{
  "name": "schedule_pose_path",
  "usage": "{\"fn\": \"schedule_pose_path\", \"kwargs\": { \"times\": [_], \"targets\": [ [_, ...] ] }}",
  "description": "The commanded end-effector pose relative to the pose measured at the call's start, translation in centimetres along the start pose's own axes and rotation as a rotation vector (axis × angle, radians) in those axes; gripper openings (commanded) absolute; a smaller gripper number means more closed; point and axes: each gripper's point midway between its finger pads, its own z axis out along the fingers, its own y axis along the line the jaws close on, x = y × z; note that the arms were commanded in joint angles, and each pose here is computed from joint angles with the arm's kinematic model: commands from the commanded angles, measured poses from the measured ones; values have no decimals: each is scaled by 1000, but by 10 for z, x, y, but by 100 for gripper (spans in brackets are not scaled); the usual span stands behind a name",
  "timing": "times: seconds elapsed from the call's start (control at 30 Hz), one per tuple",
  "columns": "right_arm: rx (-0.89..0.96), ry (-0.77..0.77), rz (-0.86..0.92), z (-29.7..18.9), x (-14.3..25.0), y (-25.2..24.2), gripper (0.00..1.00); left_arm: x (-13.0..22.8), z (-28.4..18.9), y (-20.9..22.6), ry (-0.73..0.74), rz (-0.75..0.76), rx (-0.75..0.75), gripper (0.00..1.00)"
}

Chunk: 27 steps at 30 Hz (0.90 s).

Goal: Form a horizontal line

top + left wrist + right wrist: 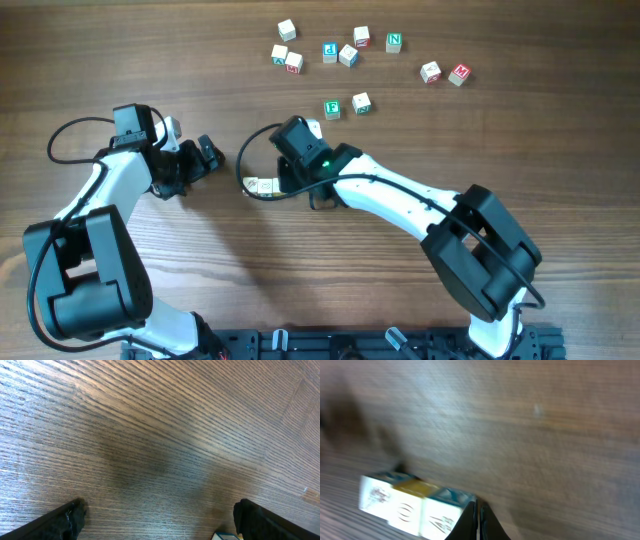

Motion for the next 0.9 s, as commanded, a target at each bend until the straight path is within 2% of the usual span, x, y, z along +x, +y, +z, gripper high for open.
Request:
{"fn": "schedule_pose_path", "kwargs": {
  "times": [0.0, 0.17, 0.27, 0.4, 0.57, 0.73, 0.87],
  "targets": [
    [-104, -86, -48, -18, -36, 17, 5, 34, 24, 48, 102, -48, -170, 100],
    [-186, -161, -71, -28, -73, 34, 5, 34, 24, 48, 102, -48, -170, 100],
    [-213, -124, -111, -7, -88, 54, 5, 34, 24, 48, 102, -48, -170, 100],
    [-260, -1, -103, 20, -68, 62, 5, 34, 24, 48, 102, -48, -170, 100],
    [-266, 51, -94, 25, -44, 79, 5, 34, 24, 48, 102, -48, -170, 100],
    [-287, 154, 52, 23, -24, 85, 5, 34, 24, 48, 102, -48, -170, 100],
    [-292, 156, 80, 23, -25, 86, 4, 34, 24, 48, 102, -48, -170, 100]
  ]
}}
